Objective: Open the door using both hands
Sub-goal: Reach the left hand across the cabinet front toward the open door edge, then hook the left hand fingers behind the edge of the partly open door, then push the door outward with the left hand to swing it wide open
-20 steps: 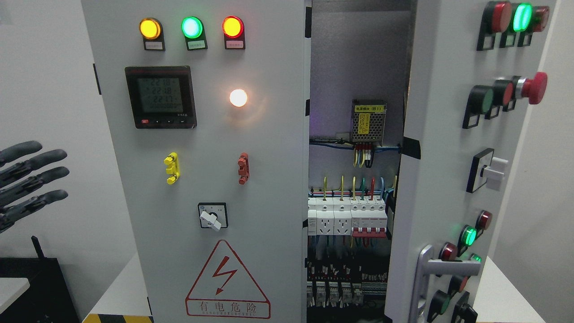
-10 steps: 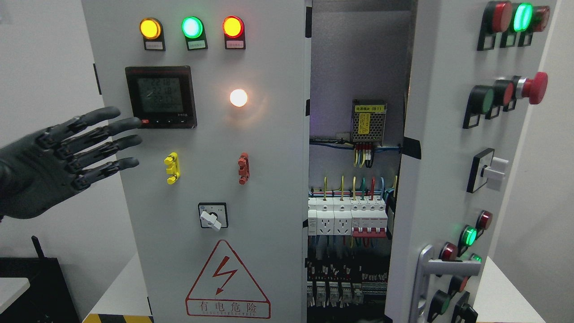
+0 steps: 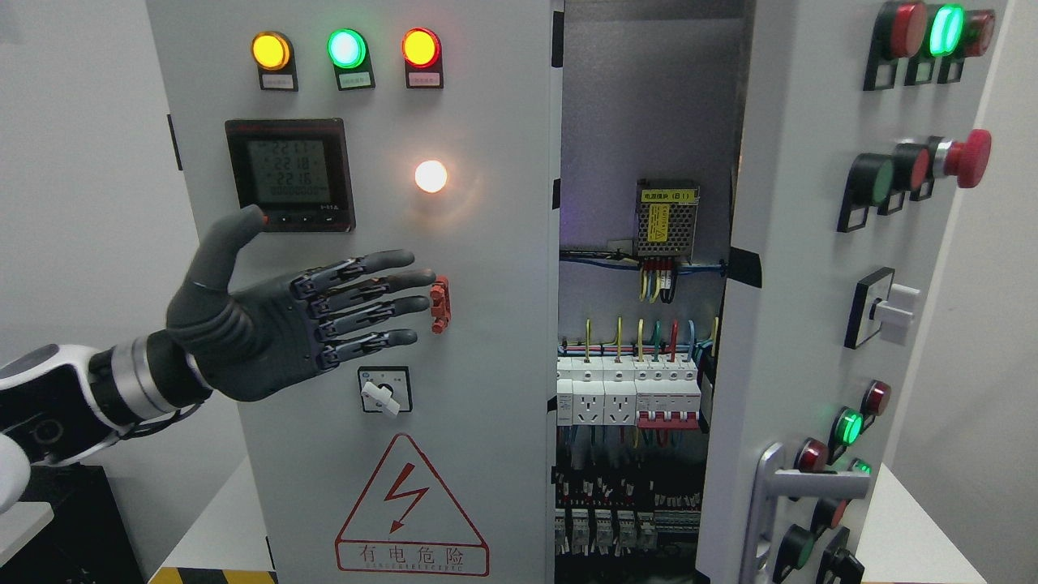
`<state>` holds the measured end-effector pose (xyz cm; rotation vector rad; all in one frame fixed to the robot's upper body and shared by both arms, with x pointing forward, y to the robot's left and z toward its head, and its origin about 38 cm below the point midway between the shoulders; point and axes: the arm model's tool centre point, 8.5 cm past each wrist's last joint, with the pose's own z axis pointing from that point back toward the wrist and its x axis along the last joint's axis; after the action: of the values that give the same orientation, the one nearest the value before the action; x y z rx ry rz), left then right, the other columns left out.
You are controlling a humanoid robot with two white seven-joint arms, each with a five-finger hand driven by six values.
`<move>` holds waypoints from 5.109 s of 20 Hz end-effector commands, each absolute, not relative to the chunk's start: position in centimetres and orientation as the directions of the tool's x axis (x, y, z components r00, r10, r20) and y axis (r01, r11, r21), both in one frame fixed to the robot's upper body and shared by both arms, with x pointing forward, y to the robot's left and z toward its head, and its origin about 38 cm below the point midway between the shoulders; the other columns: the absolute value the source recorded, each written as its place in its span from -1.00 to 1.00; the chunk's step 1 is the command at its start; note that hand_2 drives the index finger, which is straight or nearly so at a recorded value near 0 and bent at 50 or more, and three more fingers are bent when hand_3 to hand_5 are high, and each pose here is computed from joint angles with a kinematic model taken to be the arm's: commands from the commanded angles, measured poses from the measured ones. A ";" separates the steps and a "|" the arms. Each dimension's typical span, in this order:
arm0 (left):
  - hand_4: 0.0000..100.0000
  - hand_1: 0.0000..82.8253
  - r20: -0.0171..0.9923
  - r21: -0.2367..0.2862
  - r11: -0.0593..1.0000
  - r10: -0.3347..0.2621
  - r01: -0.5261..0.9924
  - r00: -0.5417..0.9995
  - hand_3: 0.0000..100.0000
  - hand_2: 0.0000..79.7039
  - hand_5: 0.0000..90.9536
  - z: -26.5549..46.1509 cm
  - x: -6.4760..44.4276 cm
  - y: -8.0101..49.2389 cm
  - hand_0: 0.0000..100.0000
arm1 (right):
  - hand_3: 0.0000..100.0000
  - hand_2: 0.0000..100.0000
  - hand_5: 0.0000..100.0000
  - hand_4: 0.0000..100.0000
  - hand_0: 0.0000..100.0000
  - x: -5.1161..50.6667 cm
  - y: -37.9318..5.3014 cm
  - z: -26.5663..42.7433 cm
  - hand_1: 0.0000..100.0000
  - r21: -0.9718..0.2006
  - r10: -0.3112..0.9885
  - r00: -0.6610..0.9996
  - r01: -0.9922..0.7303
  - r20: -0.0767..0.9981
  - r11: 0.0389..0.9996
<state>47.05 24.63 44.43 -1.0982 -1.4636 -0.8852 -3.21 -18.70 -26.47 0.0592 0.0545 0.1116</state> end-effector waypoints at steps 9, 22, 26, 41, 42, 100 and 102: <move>-1.00 -1.00 0.992 -0.050 0.072 0.117 0.996 0.042 -1.00 -1.00 -1.00 43.7 47.0 11.7 -1.00 | -1.00 -1.00 -1.00 -1.00 -0.23 -3.2 -18.6 -26.5 -1.00 0.064 0.113 0.992 -0.109 -0.050 0.992; -1.00 -1.00 0.986 -0.010 -0.058 0.165 0.998 0.020 -1.00 -1.00 -1.00 47.2 45.1 6.4 -1.00 | -1.00 -1.00 -1.00 -1.00 -0.23 -3.2 -18.7 -26.5 -1.00 0.063 0.113 0.992 -0.110 -0.051 0.992; -1.00 -1.00 0.985 -0.012 -0.084 0.169 0.996 0.026 -1.00 -1.00 -1.00 47.8 44.6 5.5 -1.00 | -1.00 -1.00 -1.00 -1.00 -0.23 -3.2 -18.6 -26.5 -1.00 0.064 0.113 0.992 -0.109 -0.050 0.992; -1.00 -1.00 0.992 -0.012 -0.212 0.119 0.977 0.038 -1.00 -1.00 -1.00 47.4 42.1 -0.6 -1.00 | -1.00 -1.00 -1.00 -1.00 -0.23 -3.2 -18.7 -26.5 -1.00 0.063 0.113 0.992 -0.110 -0.051 0.992; -1.00 -1.00 0.992 -0.014 -0.224 0.116 0.975 0.041 -1.00 -1.00 -1.00 47.3 41.9 -1.1 -1.00 | -1.00 -1.00 -1.00 -1.00 -0.23 -3.2 -18.7 -26.5 -1.00 0.061 0.113 0.992 -0.110 -0.051 0.992; -1.00 -1.00 0.998 0.040 -0.071 0.057 0.997 -0.036 -1.00 -1.00 -1.00 47.4 35.7 -15.1 -1.00 | -1.00 -1.00 -1.00 -1.00 -0.23 -3.2 -18.7 -26.5 -1.00 0.061 0.113 0.992 -0.110 -0.051 0.992; -1.00 -1.00 0.998 0.043 -0.071 0.056 0.997 -0.039 -1.00 -1.00 -1.00 47.5 35.9 -14.8 -1.00 | -1.00 -1.00 -1.00 -1.00 -0.23 -3.2 -18.7 -26.5 -1.00 0.063 0.113 0.992 -0.110 -0.051 0.992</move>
<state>36.29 -14.48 47.70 -1.2715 -1.2656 -1.2443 -3.21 -18.71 -26.47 0.0592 0.0544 0.1116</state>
